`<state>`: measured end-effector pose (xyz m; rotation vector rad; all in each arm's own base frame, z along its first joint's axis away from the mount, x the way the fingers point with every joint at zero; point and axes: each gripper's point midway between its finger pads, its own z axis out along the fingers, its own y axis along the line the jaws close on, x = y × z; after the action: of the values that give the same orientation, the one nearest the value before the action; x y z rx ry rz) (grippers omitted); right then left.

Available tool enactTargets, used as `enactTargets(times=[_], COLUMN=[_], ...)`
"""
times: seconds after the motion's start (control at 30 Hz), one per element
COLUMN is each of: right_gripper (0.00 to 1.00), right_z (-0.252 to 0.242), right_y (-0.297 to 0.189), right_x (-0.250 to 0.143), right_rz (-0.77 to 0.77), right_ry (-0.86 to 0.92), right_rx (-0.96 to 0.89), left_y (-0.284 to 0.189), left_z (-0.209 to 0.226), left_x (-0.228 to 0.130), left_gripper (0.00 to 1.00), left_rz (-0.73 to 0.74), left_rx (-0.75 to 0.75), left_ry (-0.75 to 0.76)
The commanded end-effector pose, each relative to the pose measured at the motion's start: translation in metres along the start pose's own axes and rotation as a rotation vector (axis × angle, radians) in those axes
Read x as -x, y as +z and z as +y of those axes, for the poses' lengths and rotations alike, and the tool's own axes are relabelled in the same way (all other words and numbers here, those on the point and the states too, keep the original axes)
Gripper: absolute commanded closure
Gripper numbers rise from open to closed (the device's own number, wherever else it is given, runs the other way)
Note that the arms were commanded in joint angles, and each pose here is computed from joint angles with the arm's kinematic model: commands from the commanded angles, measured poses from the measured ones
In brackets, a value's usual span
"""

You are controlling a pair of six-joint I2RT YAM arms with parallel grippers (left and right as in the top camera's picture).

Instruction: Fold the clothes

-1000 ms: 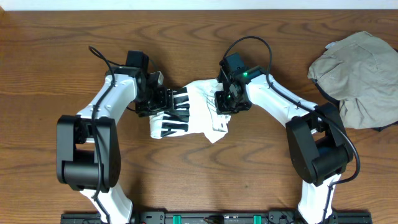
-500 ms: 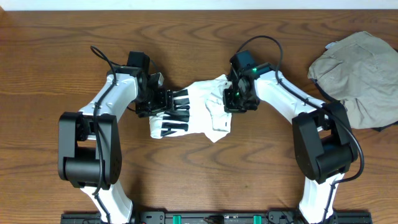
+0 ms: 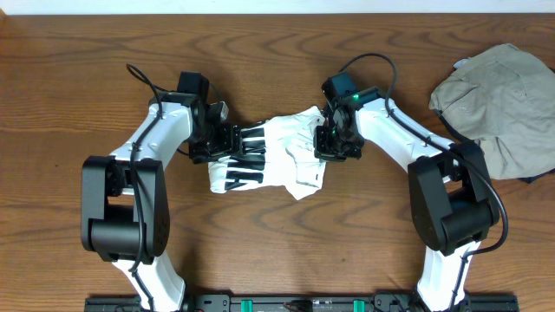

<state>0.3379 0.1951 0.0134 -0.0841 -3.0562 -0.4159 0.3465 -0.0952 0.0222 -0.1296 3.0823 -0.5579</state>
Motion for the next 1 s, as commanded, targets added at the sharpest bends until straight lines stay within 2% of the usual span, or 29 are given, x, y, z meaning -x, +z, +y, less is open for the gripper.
enactTargets(times=[0.0,0.2,0.3,0.43,0.73,0.87,0.97], right_gripper=[0.99,0.97,0.87,0.67,0.65,0.53,0.51], right_z=[-0.027,-0.034,-0.035,-0.032,-0.005,0.004,0.014], right_y=[0.0,-0.002,-0.008,-0.023,-0.074,-0.085,-0.085], right_x=[0.007,0.006,0.008,0.013,0.034,0.04,0.042], right_rz=[-0.035,-0.038,-0.042,-0.067,-0.193,-0.216,-0.219], right_ry=[0.094,0.122,0.127,0.126,0.032,0.015,-0.001], right_rx=[-0.114,-0.151,-0.154,-0.141,-0.068,-0.042,0.006], left_y=[0.015,0.015,0.015,0.015,-0.002,-0.018,-0.025], left_z=[0.019,0.019,0.019,0.019,0.013,0.006,0.003], left_x=[-0.01,-0.011,-0.011,-0.011,-0.01,-0.007,-0.005], left_gripper=[0.24,0.24,0.24,0.24,0.24,0.24,0.24], left_rz=[0.055,0.062,0.062,0.06,0.027,-0.016,-0.04], left_rx=[0.074,0.075,0.075,0.075,0.067,0.06,0.055], left_ry=[-0.018,-0.02,-0.02,-0.019,0.019,0.048,0.056])
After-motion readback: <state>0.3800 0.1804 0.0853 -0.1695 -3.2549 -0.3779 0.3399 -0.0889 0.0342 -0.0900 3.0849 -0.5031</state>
